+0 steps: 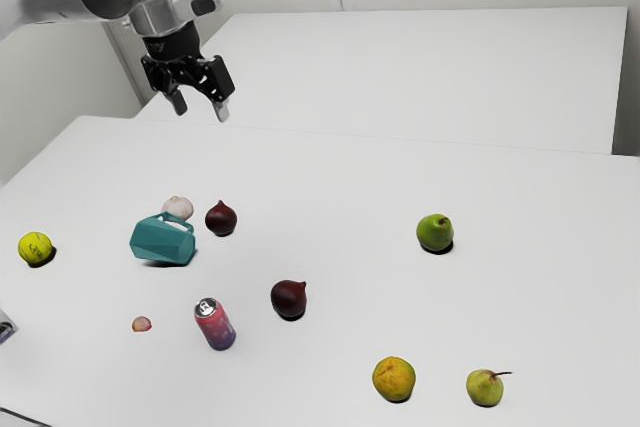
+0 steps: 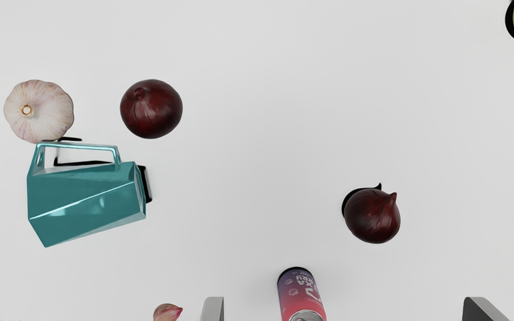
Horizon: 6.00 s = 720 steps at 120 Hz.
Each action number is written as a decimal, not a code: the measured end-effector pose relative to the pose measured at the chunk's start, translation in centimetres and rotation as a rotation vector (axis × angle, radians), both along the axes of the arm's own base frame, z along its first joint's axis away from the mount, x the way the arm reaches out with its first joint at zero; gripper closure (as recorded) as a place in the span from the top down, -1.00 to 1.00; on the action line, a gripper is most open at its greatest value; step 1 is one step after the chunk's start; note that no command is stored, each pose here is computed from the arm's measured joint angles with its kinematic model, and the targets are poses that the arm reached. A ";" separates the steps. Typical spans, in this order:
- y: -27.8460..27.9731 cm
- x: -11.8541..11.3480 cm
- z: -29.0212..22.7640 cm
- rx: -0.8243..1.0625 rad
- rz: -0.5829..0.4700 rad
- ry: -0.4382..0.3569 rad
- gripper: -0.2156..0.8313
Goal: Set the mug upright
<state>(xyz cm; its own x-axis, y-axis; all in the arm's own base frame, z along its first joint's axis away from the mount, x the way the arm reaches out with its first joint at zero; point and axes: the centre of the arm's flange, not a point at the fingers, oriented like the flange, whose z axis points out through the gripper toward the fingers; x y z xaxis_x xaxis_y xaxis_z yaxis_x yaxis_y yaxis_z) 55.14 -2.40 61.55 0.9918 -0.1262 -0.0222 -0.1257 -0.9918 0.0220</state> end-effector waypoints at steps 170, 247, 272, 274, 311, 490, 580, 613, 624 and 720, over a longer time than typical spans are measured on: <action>26.5 -1.4 -12.9 -0.288 0.171 0.055 0.52; 31.9 -3.0 -23.6 -0.454 0.128 0.023 0.51; 32.8 -3.0 -26.0 -0.505 0.118 0.004 0.50; 32.8 -3.0 -26.2 -0.510 0.117 0.001 0.50; 32.2 -3.1 -29.2 -0.626 0.120 -0.051 0.49; 20.6 -3.6 -18.4 -0.567 -0.105 -0.130 -0.91; 8.0 -4.9 -18.8 -0.183 -0.111 -0.063 -0.91; 6.2 -4.8 -21.1 -0.112 -0.072 -0.134 -0.91; 6.1 -4.7 -21.7 -0.098 -0.059 -0.148 -0.91; 5.1 -4.1 -25.7 -0.101 0.023 -0.099 -0.86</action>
<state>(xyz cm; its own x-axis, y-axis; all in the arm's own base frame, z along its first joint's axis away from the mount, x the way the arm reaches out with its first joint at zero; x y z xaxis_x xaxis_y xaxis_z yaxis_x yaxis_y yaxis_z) 51.09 2.66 35.82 0.9911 -0.1001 0.0878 -0.1096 -0.9878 0.1106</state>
